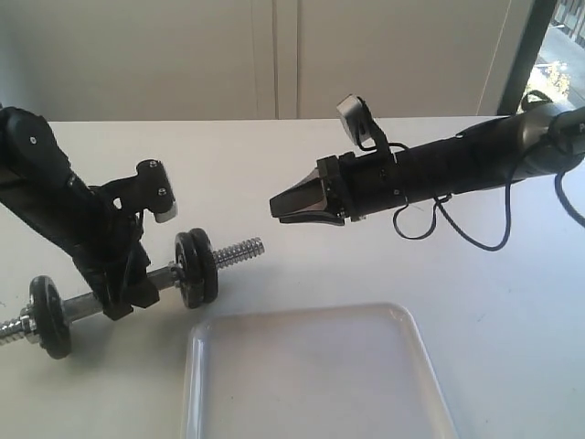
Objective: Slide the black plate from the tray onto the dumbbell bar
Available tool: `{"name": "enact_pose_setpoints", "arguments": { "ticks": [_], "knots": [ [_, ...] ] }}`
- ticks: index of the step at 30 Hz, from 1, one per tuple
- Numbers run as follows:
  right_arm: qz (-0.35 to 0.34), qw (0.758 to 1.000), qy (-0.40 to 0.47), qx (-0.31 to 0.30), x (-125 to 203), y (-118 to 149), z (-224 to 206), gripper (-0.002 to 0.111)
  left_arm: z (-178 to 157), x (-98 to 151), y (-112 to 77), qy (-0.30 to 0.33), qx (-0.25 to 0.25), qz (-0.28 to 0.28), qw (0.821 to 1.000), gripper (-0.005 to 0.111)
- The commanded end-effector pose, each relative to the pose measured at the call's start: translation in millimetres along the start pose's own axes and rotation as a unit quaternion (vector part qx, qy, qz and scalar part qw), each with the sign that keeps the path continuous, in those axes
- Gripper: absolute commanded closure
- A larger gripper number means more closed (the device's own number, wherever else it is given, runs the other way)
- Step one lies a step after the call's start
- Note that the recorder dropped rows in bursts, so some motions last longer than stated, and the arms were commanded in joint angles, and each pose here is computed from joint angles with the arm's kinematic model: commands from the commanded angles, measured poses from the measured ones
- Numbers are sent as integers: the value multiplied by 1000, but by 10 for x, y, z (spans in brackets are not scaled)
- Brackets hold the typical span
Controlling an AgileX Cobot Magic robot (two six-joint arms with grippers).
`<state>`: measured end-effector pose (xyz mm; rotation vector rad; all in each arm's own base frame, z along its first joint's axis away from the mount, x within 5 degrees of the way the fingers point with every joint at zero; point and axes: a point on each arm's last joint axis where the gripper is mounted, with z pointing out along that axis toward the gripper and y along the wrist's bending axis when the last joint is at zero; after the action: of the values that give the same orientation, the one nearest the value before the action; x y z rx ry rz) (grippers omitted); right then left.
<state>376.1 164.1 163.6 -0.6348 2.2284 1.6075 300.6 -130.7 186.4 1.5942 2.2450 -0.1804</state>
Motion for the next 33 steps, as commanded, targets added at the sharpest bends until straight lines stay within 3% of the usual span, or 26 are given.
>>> {"name": "enact_pose_setpoints", "arguments": {
  "ticks": [1,6,12,15,16,18,19,26,30,33],
  "knots": [
    [-7,1000,-23,-9,-92,119,-73,85,-162,-16,-28,1,-7,3,1000,45],
    [-2,1000,-30,-10,-153,272,-134,85,-364,-42,-65,-10,-20,8,1000,45],
    [-7,1000,-20,0,-207,545,-247,86,-751,-101,-132,-53,-60,-48,996,47],
    [-31,999,-1,17,-199,725,-329,99,-1034,-119,-214,-86,-78,-106,987,62],
    [-38,999,3,22,-188,804,-364,106,-1142,-114,-262,-96,-80,-127,984,75],
    [-53,998,-3,23,-172,1015,-448,108,-1346,-92,-372,-109,-80,-144,980,103],
    [-64,998,-7,24,-152,1133,-495,108,-1480,-58,-466,-114,-79,-139,980,106],
    [-173,984,-19,47,229,2011,-853,108,-2038,317,-1079,-211,-129,-197,949,107],
    [-222,962,-72,146,534,2390,-1106,108,-2171,601,-1429,-278,-163,-217,921,107],
    [-251,938,-104,214,749,2578,-1271,108,-2205,749,-1590,-322,-184,-229,900,107]
  ]
}}
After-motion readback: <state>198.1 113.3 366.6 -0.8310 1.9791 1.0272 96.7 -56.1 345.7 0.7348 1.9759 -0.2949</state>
